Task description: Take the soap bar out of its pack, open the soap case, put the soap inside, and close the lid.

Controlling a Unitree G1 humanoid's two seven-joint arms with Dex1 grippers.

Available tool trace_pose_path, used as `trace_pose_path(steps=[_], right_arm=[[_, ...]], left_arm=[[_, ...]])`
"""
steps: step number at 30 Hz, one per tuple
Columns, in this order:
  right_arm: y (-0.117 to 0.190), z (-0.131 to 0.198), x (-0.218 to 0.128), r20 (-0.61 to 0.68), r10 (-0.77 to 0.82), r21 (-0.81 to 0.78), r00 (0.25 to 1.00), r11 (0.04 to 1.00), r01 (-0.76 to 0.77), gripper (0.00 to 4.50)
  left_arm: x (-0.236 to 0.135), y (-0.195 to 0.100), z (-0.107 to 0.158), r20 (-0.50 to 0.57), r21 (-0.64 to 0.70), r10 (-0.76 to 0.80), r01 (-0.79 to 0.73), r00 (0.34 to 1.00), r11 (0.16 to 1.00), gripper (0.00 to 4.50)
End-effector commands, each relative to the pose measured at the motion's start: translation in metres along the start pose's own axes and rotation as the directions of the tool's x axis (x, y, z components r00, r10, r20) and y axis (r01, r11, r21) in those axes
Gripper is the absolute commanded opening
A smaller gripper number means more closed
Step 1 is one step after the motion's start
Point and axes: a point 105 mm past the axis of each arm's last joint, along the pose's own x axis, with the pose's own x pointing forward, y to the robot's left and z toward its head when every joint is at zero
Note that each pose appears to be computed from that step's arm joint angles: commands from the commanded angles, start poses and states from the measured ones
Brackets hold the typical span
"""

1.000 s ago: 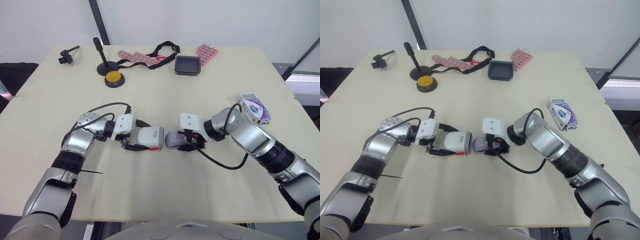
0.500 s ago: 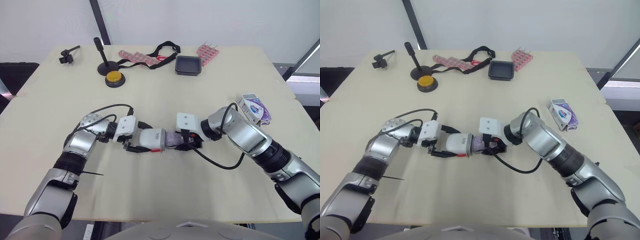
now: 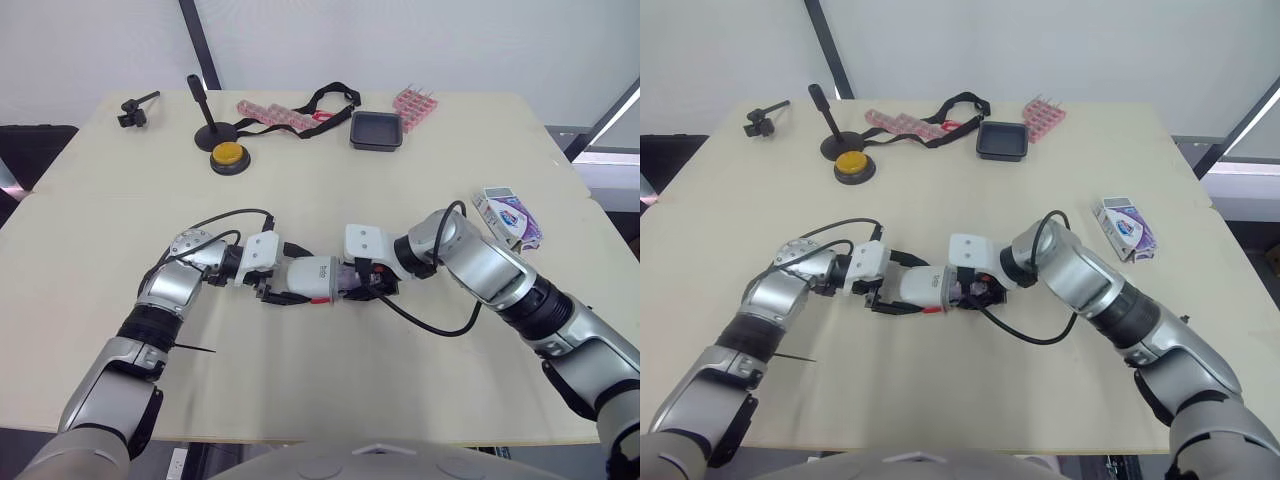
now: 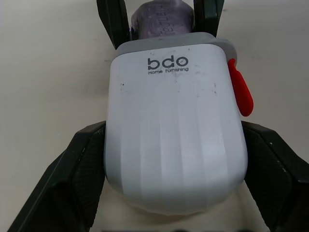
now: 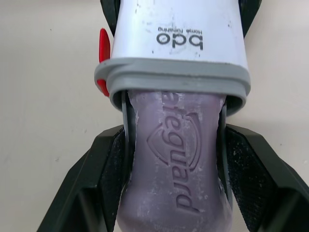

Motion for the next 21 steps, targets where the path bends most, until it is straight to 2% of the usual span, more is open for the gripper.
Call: trace_pose_path(steps=[1, 2, 4, 7, 16, 21], right_arm=[[-0.001, 0.011, -0.004, 0.018, -0.004, -0.031, 1.0, 0.999, 0.004, 2.55], [-0.001, 0.011, -0.004, 0.019, -0.001, -0.026, 1.0, 1.0, 0.002, 2.55], [-0.001, 0.013, -0.005, 0.028, -0.008, -0.015, 1.0, 1.0, 0.008, 3.6], [-0.001, 0.013, -0.008, 0.033, -0.013, -0.016, 0.999, 1.0, 0.013, 4.47], [0.005, 0.004, -0.031, 0.067, -0.04, 0.028, 0.997, 0.999, 0.038, 4.47], [-0.003, 0.004, -0.063, 0.17, -0.161, 0.167, 0.972, 0.977, 0.133, 4.47]], left_arm=[[0.001, 0.005, 0.009, 0.015, 0.037, 0.018, -0.018, 1.0, 0.999, 3.48], [0.001, 0.005, 0.008, 0.012, 0.038, 0.018, -0.019, 1.0, 0.999, 3.48], [0.001, 0.005, 0.008, 0.01, 0.038, 0.019, -0.019, 1.0, 0.999, 3.48], [0.003, 0.004, 0.008, 0.015, 0.032, 0.017, -0.017, 1.0, 0.999, 3.48], [0.003, 0.002, 0.003, -0.012, 0.041, 0.0, 0.001, 1.0, 0.999, 3.48], [0.002, 0.0, 0.002, -0.029, 0.048, -0.012, 0.014, 1.0, 0.999, 3.48]])
